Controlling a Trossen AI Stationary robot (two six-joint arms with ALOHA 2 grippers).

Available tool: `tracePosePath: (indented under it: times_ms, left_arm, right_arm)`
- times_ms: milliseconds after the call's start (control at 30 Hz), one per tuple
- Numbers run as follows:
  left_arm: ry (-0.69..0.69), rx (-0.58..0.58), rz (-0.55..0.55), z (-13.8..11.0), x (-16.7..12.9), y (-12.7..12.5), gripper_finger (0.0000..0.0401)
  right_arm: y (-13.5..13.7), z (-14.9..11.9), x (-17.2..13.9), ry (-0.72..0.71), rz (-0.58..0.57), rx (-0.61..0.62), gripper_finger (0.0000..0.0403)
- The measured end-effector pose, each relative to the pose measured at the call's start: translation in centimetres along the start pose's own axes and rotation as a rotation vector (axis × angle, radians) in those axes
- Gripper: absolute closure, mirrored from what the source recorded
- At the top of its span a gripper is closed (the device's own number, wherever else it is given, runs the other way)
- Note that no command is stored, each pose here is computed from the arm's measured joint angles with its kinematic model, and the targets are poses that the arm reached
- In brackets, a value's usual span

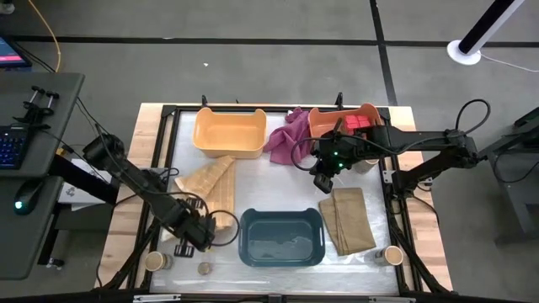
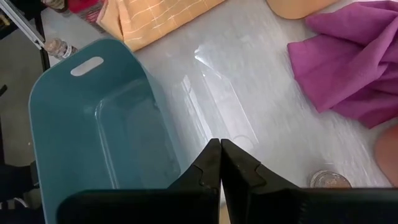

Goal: Sort spices by type
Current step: Put the red seasoning can into the orange bin

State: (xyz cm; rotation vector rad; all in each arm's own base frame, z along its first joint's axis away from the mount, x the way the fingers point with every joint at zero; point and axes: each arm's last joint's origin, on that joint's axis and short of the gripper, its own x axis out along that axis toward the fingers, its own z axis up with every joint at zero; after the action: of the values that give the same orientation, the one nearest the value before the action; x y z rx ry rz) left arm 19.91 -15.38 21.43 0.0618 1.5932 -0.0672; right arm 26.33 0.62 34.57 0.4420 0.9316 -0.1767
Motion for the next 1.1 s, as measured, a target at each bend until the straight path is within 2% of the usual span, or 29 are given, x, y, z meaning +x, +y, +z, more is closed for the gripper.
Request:
tracePosePath:
  times_ms: [133,367,533,733,867,1000,1100]
  left_arm:
    - [0.012,-0.023,0.052,-0.2,-0.5,1.3,0.0401]
    - [0.070,0.017,0.090,-0.5,-0.9,2.8,0.0401]
    - [0.124,-0.005,0.022,-0.6,-1.4,3.0,0.0401]
    - [0.097,-0.016,-0.009,-0.7,-3.0,3.0,0.0401]
    - [0.060,-0.123,-0.033,-1.2,-4.6,3.0,0.0401]
    - [-0.032,-0.294,-0.101,-2.1,-5.9,2.3,0.0399]
    - [-0.079,-0.445,-0.107,-3.1,-6.6,1.5,0.0390]
  right_arm:
    - [0.0,0.0,0.0,-0.001,0.001,0.000,0.0403]
    - [0.1,0.1,0.0,-0.013,0.007,0.000,0.0403]
    - [0.1,0.1,0.0,-0.015,0.008,-0.001,0.0403]
    - [0.1,0.2,0.0,-0.022,0.011,-0.003,0.0403]
    - [0.1,0.2,0.0,-0.023,0.012,-0.005,0.0403]
    - [0.1,0.2,0.0,-0.024,0.012,-0.008,0.0403]
    - [0.1,0.2,0.0,-0.024,0.012,-0.011,0.0403]
